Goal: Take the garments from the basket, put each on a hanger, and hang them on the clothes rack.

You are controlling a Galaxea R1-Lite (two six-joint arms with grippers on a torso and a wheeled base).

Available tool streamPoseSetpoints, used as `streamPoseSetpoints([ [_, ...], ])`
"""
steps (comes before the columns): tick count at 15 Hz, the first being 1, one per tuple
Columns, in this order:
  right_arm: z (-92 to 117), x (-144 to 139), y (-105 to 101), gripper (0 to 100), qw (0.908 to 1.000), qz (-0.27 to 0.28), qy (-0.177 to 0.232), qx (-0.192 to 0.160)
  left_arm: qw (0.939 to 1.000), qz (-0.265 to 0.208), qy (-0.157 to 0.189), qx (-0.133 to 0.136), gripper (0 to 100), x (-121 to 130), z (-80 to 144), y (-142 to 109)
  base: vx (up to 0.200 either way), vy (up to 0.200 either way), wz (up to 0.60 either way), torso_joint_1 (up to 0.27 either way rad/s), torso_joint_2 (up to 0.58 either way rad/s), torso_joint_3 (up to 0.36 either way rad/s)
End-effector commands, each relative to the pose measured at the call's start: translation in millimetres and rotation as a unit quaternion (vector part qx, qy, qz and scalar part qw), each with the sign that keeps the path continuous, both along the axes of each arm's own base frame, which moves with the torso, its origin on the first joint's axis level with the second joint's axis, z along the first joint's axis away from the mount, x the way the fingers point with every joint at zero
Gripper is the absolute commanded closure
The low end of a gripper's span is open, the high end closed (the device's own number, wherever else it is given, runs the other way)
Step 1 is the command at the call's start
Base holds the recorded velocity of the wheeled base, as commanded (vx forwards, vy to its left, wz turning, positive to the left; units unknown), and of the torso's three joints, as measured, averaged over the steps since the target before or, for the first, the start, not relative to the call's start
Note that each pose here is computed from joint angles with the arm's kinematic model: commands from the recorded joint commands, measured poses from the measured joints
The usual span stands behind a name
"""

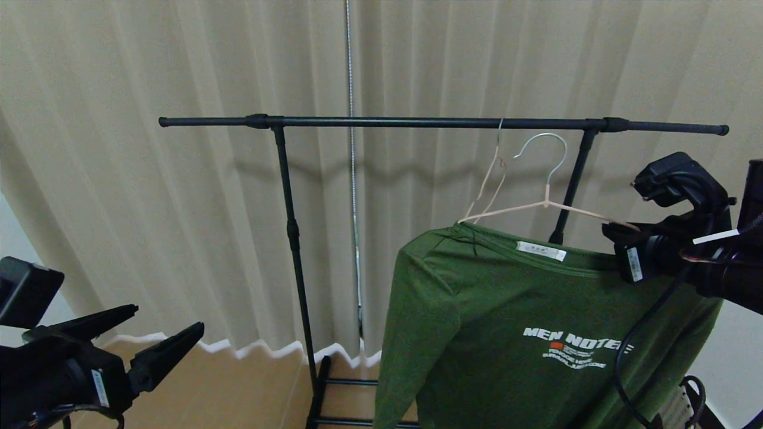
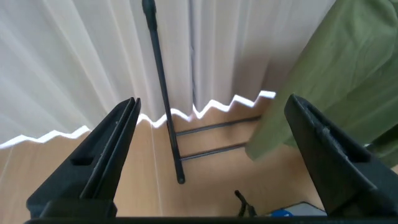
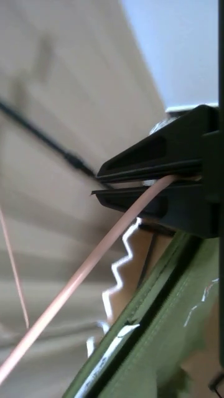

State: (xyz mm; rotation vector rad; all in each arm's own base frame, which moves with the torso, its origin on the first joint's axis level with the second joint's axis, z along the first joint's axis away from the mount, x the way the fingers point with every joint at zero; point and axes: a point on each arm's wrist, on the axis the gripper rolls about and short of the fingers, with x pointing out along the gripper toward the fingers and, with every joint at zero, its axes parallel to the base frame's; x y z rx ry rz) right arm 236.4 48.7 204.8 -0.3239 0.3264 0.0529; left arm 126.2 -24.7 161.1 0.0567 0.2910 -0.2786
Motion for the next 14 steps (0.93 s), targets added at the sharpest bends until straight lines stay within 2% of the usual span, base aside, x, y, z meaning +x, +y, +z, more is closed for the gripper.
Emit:
streamPoseSetpoints([
  [1,0.5,-0.1,-4.1,100,0.9998,-0.02,-0.003,-0.004,0.9996,0.001,-0.028,-0.005,0,-10.3,6.2,2.1,0.0,0.0,0.0,0.0,0.0,0.0],
  [6,-0.7,0.1,-10.0,100,0.9993,-0.037,-0.003,-0.006,0.9997,0.0,-0.026,-0.005,0,-9.9,5.7,1.7,0.0,0.0,0.0,0.0,0.0,0.0],
  [14,-2.6,0.6,-9.5,100,0.9993,-0.036,0.0,-0.006,0.9997,-0.004,-0.021,0.007,0,-11.3,1.4,1.9,0.0,0.2,0.0,-0.003,0.0,0.003],
])
